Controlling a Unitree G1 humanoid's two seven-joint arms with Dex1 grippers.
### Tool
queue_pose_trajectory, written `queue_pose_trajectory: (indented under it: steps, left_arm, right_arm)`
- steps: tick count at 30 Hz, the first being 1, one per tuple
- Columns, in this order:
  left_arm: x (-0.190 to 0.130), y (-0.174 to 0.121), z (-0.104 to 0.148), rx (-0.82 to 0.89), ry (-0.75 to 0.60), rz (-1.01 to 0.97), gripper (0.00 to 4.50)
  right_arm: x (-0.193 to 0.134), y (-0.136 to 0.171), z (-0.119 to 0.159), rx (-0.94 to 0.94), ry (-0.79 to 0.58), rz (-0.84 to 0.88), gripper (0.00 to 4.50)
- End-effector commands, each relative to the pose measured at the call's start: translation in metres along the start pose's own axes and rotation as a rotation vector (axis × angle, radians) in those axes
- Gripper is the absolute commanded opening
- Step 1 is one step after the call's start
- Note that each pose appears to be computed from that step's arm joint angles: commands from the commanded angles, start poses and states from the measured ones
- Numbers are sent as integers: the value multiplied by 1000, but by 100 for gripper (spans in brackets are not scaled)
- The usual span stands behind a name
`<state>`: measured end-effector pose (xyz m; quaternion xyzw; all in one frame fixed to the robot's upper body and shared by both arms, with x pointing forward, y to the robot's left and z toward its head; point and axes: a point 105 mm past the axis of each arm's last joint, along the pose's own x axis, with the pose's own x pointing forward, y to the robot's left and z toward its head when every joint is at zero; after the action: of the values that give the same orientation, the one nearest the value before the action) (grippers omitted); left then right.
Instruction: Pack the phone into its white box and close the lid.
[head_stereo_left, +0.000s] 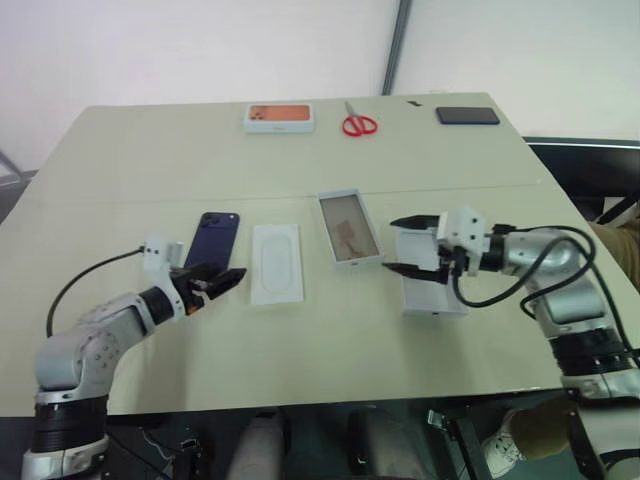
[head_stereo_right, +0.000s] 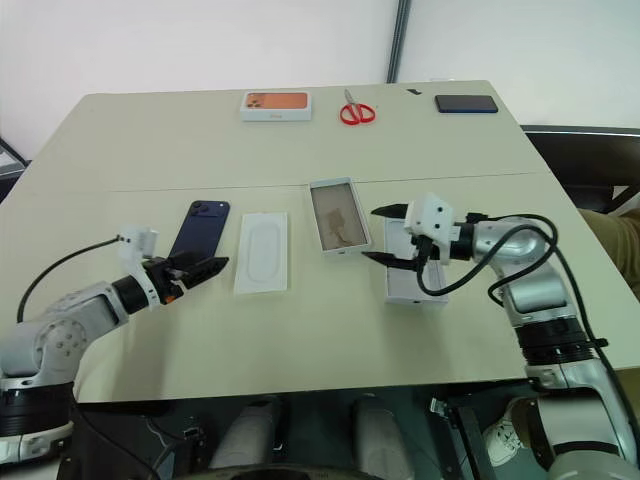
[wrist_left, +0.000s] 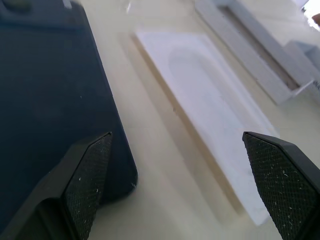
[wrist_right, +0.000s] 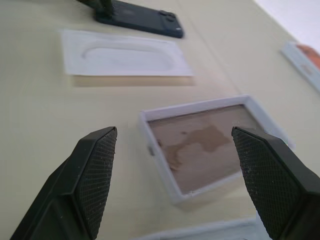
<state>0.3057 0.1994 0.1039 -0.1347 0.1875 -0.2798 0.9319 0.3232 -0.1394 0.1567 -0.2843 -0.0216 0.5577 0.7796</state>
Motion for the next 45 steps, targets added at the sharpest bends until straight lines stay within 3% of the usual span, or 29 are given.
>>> queue_pose_trajectory:
  steps: [1, 10, 16, 23, 31, 34, 37, 45]
  left_arm:
    - [6, -11, 0, -54, 31, -54, 439]
    - [21, -22, -9, -264, 152, -103, 439]
    - [38, -47, -2, -377, 114, -205, 439]
    - [42, -40, -20, -448, 136, -146, 439]
    - [39, -29, -20, -458, 120, -104, 439]
    - [40, -28, -24, -494, 127, -97, 353]
    - [42, -29, -25, -497, 132, -99, 207]
    - [42, -25, -26, -511, 138, -84, 207]
  right_arm:
    - [4, -8, 13, -50, -31, -1, 383]
    - [15, -11, 11, -57, -50, 3, 383]
    - [17, -9, 9, -57, -53, -1, 383]
    - [14, -10, 9, -60, -49, -17, 383]
    - [15, -10, 10, -61, -55, -28, 383]
    - [15, -11, 10, -62, -55, -35, 383]
    - [14, -11, 8, -61, -52, -35, 383]
    - [13, -9, 7, -67, -47, -33, 383]
